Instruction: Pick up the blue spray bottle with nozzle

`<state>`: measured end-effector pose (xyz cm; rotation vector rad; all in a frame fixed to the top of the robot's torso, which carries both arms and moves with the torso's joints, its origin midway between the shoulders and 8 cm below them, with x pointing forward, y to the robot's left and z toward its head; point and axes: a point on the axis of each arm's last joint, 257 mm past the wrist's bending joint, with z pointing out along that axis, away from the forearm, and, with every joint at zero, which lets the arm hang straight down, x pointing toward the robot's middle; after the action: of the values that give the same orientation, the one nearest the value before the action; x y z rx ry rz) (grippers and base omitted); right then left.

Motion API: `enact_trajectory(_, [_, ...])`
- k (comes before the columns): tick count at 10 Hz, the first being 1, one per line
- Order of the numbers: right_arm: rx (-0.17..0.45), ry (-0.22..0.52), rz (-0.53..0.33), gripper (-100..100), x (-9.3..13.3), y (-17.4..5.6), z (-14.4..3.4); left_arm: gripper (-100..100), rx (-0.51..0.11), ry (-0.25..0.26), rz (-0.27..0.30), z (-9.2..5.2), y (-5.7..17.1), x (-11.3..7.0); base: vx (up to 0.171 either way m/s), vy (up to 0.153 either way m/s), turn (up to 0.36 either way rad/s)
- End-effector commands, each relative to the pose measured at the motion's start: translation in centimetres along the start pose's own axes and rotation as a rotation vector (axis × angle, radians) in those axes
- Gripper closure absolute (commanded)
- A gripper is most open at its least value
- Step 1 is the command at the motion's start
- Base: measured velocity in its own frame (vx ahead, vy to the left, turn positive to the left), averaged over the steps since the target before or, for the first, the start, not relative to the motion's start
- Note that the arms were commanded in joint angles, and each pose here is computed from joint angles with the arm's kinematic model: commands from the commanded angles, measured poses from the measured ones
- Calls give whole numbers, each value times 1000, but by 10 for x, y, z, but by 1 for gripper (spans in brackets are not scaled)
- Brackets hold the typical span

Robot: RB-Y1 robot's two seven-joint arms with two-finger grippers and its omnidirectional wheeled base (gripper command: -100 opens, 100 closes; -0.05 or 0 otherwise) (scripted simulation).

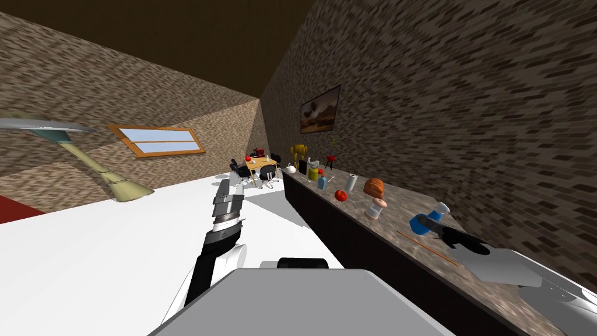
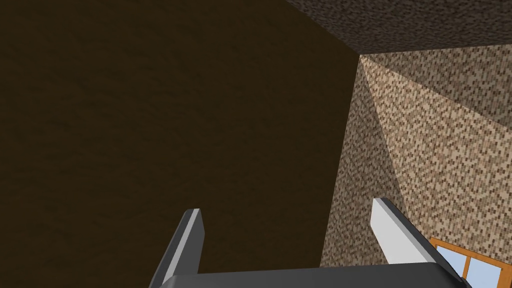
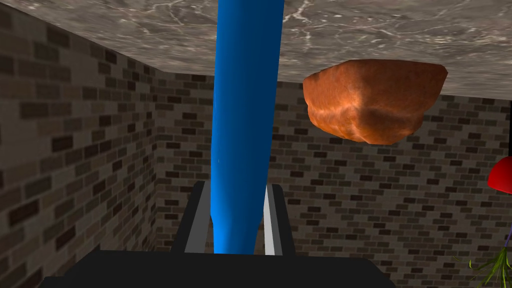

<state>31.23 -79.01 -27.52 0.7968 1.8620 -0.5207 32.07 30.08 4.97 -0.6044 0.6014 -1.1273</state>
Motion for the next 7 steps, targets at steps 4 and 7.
enact_trajectory(4, [-38,-1,-9,100,8,14,-18,0,0,0,0,0,0,0,45,-23,-49])
enact_trajectory(7, [-26,9,-5,100,20,6,-30,0,0,0,0,0,0,0,60,-32,-52])
